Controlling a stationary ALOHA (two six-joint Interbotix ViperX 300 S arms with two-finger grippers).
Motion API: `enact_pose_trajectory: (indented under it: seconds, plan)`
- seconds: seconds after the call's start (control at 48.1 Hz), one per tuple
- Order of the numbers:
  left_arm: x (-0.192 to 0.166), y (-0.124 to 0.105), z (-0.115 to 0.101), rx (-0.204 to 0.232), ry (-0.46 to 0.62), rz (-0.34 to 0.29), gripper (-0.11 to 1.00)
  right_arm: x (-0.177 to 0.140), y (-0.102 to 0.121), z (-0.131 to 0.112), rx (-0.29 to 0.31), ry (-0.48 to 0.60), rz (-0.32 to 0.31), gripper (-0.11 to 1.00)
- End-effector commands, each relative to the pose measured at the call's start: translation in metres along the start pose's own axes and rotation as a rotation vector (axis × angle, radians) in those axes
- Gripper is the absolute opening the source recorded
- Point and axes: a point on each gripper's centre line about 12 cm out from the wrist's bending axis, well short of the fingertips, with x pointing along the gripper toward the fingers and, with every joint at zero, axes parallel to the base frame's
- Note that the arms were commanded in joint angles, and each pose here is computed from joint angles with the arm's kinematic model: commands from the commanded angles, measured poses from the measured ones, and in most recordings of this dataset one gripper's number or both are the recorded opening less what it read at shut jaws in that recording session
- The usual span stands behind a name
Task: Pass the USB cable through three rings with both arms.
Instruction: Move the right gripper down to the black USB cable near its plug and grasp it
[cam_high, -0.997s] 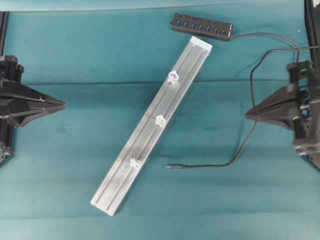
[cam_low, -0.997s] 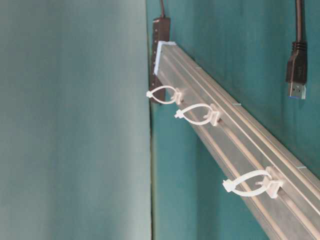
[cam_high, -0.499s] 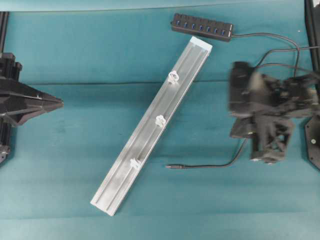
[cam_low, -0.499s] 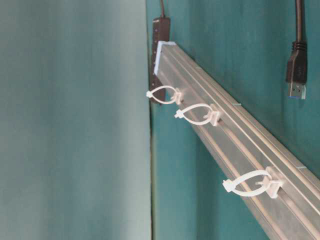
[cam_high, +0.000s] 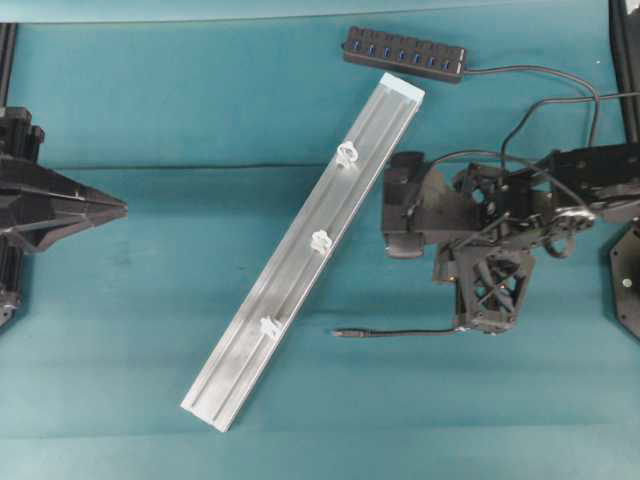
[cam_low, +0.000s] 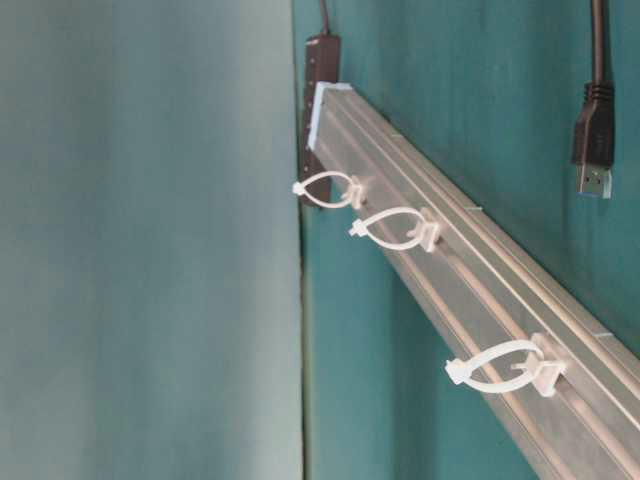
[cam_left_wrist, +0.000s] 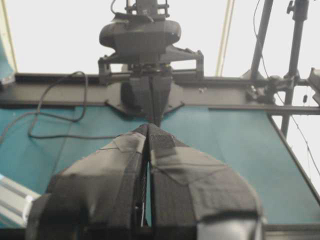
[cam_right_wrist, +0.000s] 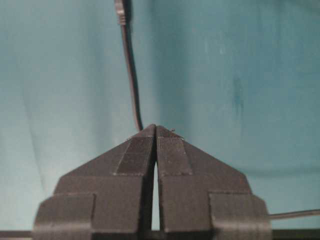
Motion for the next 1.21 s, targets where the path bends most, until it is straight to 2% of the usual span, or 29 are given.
enact_pose_trajectory:
  seconds: [0.0,0.062,0.125,0.208,0.374,0.457,0.686,0.935,1.184]
  plan:
    - [0.002,-0.001,0.011,0.003,-0.028,-0.003,-0.01,0.005,0.002,0.004,-0.004,0.010,0.002,0.01]
    - [0.002,-0.001,0.011,0.003,-0.028,-0.003,-0.01,0.010,0.001,0.005,0.003,0.025,0.001,0.02]
    - [0.002,-0.001,0.011,0.003,-0.028,-0.003,-0.01,0.014,0.002,0.006,0.006,0.031,0.003,0.09]
    - [0.002,-0.001,0.011,0.003,-0.026,-0.003,-0.01,0.019,0.001,0.006,0.005,0.043,-0.002,0.28]
    - [0.002,0.000,0.008,0.003,-0.003,-0.002,-0.01,0.032,-0.003,0.003,-0.027,0.062,-0.043,0.75]
    - [0.002,0.000,0.007,0.001,0.006,-0.002,-0.01,0.038,-0.004,0.003,-0.030,0.056,-0.048,0.91]
    - [0.002,0.000,0.007,0.000,0.009,-0.001,-0.01,0.060,-0.003,0.005,-0.033,-0.013,-0.043,0.90]
    - [0.003,0.000,0.003,-0.019,0.029,-0.001,-0.01,0.093,0.006,0.001,-0.044,0.013,-0.027,0.90]
    - [0.003,0.000,0.001,-0.019,0.048,0.000,-0.01,0.109,0.021,-0.006,-0.060,0.053,-0.005,0.90]
